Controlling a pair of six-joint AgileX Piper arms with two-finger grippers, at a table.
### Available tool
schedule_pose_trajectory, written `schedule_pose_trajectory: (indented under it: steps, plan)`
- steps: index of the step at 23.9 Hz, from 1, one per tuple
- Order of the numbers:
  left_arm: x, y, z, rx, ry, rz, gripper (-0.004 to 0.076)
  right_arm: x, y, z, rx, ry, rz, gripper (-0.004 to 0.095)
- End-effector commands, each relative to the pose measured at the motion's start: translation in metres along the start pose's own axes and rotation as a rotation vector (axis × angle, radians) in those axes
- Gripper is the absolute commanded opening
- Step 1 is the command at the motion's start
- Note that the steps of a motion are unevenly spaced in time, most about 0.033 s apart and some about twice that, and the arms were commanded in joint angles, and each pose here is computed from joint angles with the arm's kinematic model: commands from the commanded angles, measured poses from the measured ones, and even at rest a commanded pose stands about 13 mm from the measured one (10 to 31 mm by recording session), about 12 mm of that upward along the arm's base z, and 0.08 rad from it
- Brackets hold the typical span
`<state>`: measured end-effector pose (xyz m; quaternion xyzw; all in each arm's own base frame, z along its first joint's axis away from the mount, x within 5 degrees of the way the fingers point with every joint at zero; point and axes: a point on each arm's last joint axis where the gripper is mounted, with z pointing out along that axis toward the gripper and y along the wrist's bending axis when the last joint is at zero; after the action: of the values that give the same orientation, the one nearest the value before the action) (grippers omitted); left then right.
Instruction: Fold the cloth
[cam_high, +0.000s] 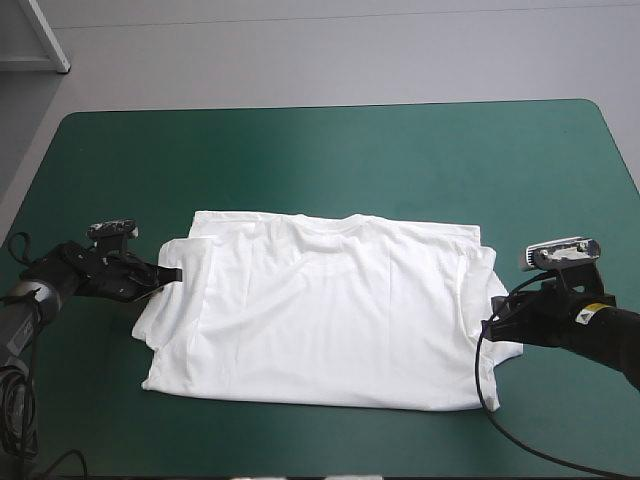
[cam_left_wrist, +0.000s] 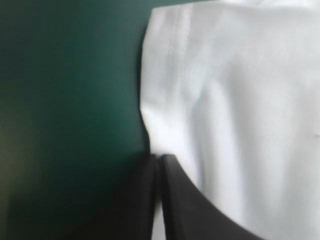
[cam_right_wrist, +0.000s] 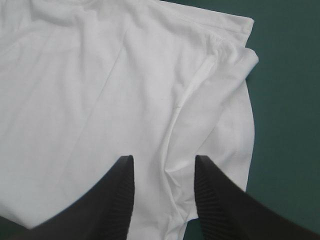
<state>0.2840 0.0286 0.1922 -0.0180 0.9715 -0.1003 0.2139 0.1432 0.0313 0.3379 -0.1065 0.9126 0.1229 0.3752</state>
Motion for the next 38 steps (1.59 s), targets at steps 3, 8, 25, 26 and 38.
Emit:
schedule_pose_trajectory:
  steps: [3,8,25,26,38]
  plan:
    - [0.005,-0.006,0.001,0.014,0.049,0.025,0.0019,-0.011,0.002,-0.009,-0.005,-0.088,0.002,0.0373]
    - [-0.007,-0.018,-0.047,0.007,-0.094,0.044,0.0019,-0.011,0.002,-0.009,-0.006,-0.089,-0.006,0.0373]
    - [0.0,-0.127,-0.082,0.388,-0.128,0.308,0.0019,-0.012,0.004,-0.009,-0.02,-0.097,0.002,0.0373]
    - [0.001,-0.132,-0.08,0.39,-0.125,0.326,0.0019,-0.012,0.004,-0.01,-0.024,-0.099,0.005,0.0373]
    - [-0.004,-0.154,-0.082,0.493,-0.123,0.396,0.0325,-0.014,0.0,-0.01,0.02,-0.113,0.007,0.0374]
